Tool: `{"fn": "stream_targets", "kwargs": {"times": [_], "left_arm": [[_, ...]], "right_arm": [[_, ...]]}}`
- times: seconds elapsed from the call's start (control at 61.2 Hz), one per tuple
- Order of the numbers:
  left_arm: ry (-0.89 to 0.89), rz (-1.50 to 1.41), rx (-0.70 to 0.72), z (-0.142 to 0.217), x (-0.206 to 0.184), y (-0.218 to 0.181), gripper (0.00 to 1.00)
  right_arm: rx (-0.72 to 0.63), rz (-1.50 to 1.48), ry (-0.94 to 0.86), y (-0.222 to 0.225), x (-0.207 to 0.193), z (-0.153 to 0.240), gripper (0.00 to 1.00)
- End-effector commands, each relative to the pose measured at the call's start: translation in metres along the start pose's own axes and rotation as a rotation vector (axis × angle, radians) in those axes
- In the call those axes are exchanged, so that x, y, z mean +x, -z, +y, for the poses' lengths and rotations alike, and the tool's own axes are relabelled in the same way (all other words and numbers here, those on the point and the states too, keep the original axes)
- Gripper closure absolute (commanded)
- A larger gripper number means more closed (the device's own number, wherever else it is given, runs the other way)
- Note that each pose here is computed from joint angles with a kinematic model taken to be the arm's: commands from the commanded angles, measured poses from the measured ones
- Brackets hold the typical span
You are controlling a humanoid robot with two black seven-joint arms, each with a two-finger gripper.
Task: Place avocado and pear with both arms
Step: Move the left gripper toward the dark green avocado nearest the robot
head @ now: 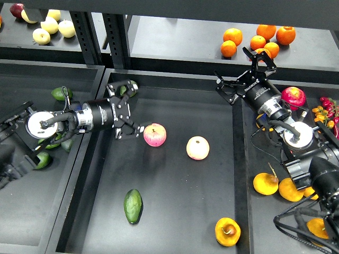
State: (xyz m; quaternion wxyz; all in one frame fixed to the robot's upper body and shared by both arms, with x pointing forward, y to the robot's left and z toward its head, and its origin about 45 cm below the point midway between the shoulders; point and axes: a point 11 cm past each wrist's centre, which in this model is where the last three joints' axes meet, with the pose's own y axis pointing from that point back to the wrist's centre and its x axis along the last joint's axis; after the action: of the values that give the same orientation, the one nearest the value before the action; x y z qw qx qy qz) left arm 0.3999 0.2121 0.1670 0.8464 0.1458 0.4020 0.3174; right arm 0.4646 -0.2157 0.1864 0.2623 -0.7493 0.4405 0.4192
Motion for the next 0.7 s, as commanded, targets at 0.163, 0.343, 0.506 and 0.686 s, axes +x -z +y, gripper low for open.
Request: {"fn": "stream_targets", "kwargs": {"times": [0.163,0.343,0.506,0.686], "left_arm": [[-0.039,-0.128,0.199,0.004,0.002,0.035,0.01],[-0.079,-0.263,0.345,0.004,0.008,0.066,0.01],[-0.12,-0.416,0.512,0.004,0.019,0.1,0.01],[-0.146,-0.502,0.583,0.006,0.025,0.111,0.01]], "right_arm": [[-0.002,-0.003,-0.006,-0.002,0.003,0.002,0.0],[-0.004,-0.002,-0.01,-0.003,0.004,0.003,0.0],[-0.004,-0.006,-0.015,-0.004,0.007,0.005,0.0],[-0.007,-0.011,-0.024,-0.007,0.011,0.008,0.0]]}}
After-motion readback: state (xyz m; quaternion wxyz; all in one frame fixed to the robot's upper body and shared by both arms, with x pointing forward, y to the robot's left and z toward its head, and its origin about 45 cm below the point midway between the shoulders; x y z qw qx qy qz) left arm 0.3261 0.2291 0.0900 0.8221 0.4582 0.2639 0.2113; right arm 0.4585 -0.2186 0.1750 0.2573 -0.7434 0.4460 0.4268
